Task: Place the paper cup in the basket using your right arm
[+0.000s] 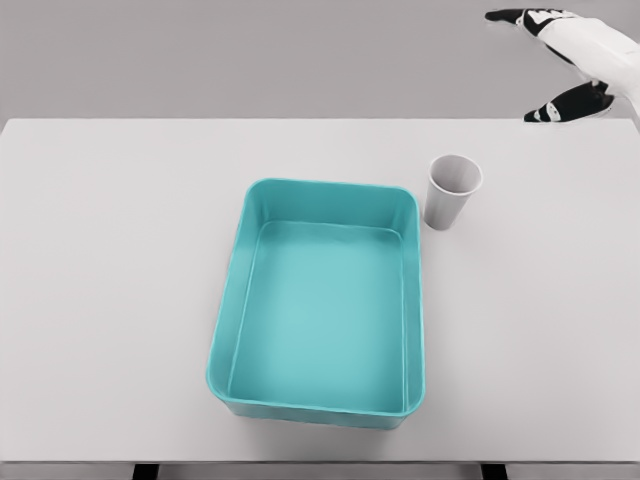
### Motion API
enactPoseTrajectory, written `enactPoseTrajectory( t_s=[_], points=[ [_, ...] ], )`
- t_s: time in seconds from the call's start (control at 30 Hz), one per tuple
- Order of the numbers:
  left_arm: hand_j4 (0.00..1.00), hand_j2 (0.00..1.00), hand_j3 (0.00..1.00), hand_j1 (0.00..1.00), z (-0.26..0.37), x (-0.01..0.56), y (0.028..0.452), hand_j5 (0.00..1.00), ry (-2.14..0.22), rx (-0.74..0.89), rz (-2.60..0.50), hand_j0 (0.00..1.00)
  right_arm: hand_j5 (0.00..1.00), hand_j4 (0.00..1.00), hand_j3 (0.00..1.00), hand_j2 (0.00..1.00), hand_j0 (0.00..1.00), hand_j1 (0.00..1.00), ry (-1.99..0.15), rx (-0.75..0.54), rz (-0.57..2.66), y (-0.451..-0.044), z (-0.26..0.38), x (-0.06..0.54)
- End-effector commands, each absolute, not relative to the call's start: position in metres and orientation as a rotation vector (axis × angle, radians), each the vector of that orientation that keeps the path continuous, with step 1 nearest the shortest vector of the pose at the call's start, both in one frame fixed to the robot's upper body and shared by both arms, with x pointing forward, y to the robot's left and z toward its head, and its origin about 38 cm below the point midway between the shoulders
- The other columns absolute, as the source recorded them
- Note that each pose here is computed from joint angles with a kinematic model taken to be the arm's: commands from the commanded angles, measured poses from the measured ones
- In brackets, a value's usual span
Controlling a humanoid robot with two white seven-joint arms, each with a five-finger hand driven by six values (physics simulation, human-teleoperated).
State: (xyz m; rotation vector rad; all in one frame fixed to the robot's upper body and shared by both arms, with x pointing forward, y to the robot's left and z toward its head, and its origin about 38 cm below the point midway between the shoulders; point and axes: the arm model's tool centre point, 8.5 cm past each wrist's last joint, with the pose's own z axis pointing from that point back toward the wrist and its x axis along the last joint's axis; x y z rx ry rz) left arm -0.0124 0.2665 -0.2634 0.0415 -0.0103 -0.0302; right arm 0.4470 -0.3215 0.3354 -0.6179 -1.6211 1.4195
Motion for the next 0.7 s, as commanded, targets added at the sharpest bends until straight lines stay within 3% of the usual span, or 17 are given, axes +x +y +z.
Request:
enactPoseTrajectory(
  t_s=[0.0, 0.3, 0.67],
  points=[
    [1.00, 1.00, 1.00, 1.00, -0.263, -0.012, 0.267, 1.00, -0.010, 0.041, -0.030, 1.00, 1.00, 1.00, 1.00, 1.00, 1.00, 1.00, -1.462, -0.525, 1.479, -0.321, 0.295, 0.454],
    [1.00, 1.00, 1.00, 1.00, -0.263, -0.013, 0.267, 1.00, -0.009, 0.041, -0.031, 1.00, 1.00, 1.00, 1.00, 1.00, 1.00, 1.00, -1.303, -0.338, 1.594, -0.315, 0.287, 0.468],
    [1.00, 1.00, 1.00, 1.00, -0.263, -0.012, 0.267, 1.00, -0.010, 0.041, -0.031, 1.00, 1.00, 1.00, 1.00, 1.00, 1.00, 1.00, -1.155, -0.317, 1.648, -0.310, 0.259, 0.486]
  ],
)
